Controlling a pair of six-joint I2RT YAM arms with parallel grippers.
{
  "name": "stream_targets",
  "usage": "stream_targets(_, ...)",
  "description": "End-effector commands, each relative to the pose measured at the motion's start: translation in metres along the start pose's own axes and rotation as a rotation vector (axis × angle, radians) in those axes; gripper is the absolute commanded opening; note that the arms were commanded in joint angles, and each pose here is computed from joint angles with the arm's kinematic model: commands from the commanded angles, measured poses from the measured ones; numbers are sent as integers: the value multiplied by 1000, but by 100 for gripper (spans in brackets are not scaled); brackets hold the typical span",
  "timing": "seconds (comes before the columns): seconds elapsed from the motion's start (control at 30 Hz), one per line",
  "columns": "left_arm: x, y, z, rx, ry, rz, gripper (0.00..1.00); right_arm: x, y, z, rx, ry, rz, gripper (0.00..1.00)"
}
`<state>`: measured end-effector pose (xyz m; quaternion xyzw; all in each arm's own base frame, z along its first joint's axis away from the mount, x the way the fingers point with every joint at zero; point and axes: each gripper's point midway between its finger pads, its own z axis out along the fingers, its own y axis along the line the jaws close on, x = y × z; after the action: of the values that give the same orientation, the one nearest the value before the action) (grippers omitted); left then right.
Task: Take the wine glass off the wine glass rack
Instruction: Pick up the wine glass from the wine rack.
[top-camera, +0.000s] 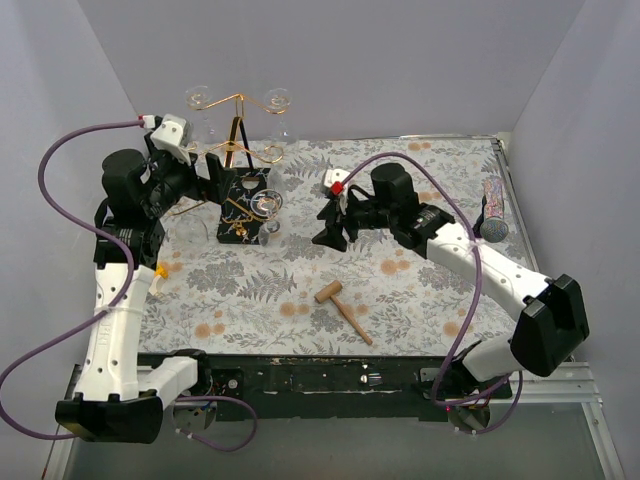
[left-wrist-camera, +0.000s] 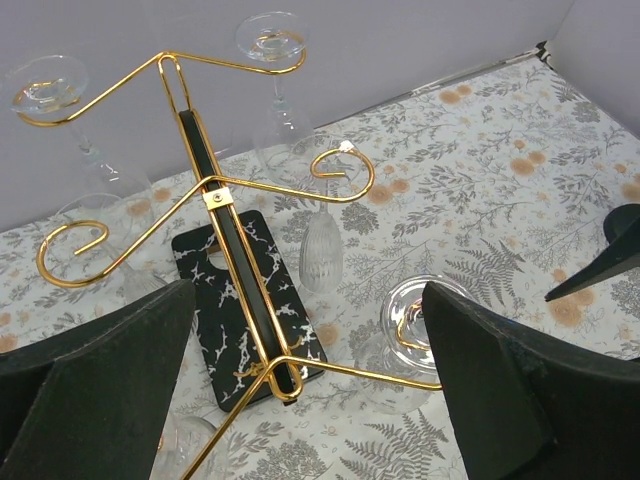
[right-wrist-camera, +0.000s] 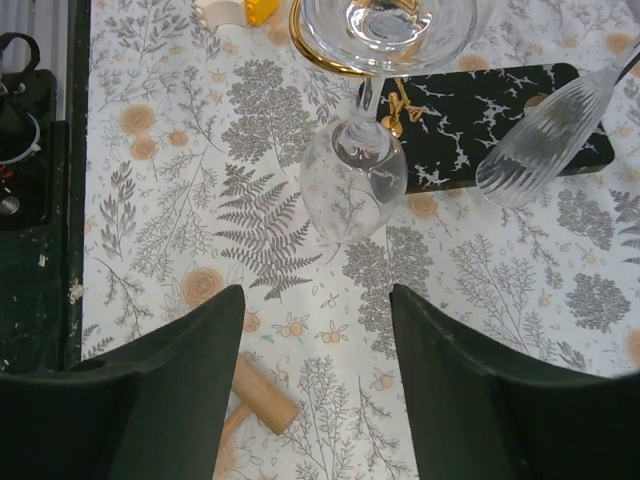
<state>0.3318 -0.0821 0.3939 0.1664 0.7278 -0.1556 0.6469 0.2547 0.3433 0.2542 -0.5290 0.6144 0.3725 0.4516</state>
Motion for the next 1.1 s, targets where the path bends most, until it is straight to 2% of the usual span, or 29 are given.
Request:
stream_targets(0.0,9,1,-2,-11,30,18,98,-1,-7,18,-31,-71,-70,76)
stream_targets(0.1,14,8,-2,-41,54,45,98,8,-8,30,-50,-132,-129,79)
stream_targets(0.2,22,16,-1,-62,99,82,98,9,-4,44,-115,-190,-151,76)
stream_targets(0.5,24,37,12,-134,175,76,98,-15,-16,78,-186,-392,-92,73)
stream_targets(0.83,21,52,16,-207,188,63,98,-28,-28,92,-185,-459,-66,71)
stream_targets(1.07,23,51,18,-198,191,63,98,-29,-34,103,-180,-478,-8,65)
